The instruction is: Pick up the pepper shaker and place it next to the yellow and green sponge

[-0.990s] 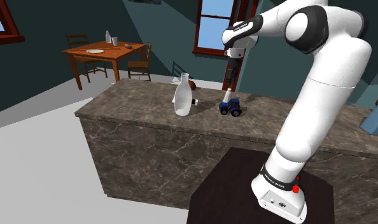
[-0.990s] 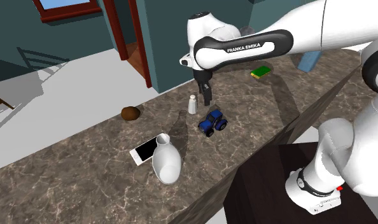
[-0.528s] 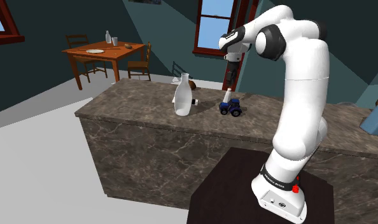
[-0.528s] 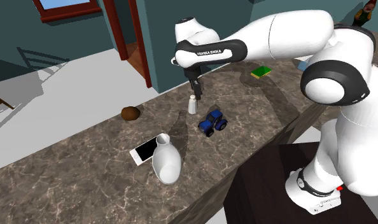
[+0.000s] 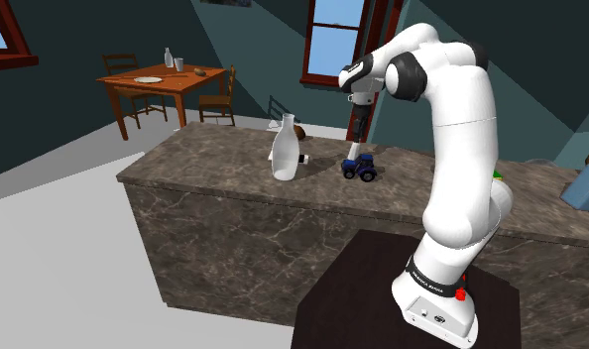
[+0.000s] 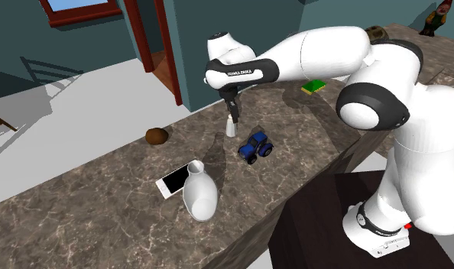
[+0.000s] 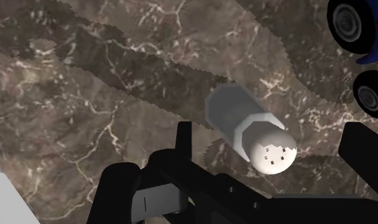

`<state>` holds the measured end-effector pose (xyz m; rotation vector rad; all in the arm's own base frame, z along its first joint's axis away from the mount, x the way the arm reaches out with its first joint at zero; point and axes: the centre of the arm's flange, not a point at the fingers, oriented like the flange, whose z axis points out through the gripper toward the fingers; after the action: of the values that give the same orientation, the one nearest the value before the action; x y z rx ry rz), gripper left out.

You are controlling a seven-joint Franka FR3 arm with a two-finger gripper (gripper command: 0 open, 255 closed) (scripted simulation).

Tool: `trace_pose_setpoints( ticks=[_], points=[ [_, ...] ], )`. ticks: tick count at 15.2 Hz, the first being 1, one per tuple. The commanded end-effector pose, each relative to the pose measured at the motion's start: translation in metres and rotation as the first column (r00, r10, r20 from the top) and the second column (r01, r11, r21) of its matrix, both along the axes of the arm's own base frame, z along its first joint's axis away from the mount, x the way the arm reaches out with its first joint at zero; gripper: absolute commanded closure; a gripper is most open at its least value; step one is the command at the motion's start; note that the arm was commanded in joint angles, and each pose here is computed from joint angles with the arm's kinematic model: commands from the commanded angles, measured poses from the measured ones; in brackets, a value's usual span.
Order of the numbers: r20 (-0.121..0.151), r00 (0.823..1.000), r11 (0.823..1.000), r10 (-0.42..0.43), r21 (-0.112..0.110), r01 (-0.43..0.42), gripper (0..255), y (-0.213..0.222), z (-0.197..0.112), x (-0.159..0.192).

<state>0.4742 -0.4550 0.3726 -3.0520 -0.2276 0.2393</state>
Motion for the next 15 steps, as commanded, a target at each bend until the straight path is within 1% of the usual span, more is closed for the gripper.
trace_pose_setpoints(
  ticks=[1,9,10,15],
  points=[
    [0.000,1.000,1.000,0.000,0.000,0.000,0,0.0011,-0.0090,-0.0018],
    [0.000,1.000,1.000,0.000,0.000,0.000,0,0.0012,-0.0120,-0.0023],
    [0.000,1.000,1.000,0.000,0.000,0.000,255,0.0012,-0.0120,-0.0023],
    [0.000,1.000,1.000,0.000,0.000,0.000,255,0.0013,-0.0120,-0.0023]
  ],
)
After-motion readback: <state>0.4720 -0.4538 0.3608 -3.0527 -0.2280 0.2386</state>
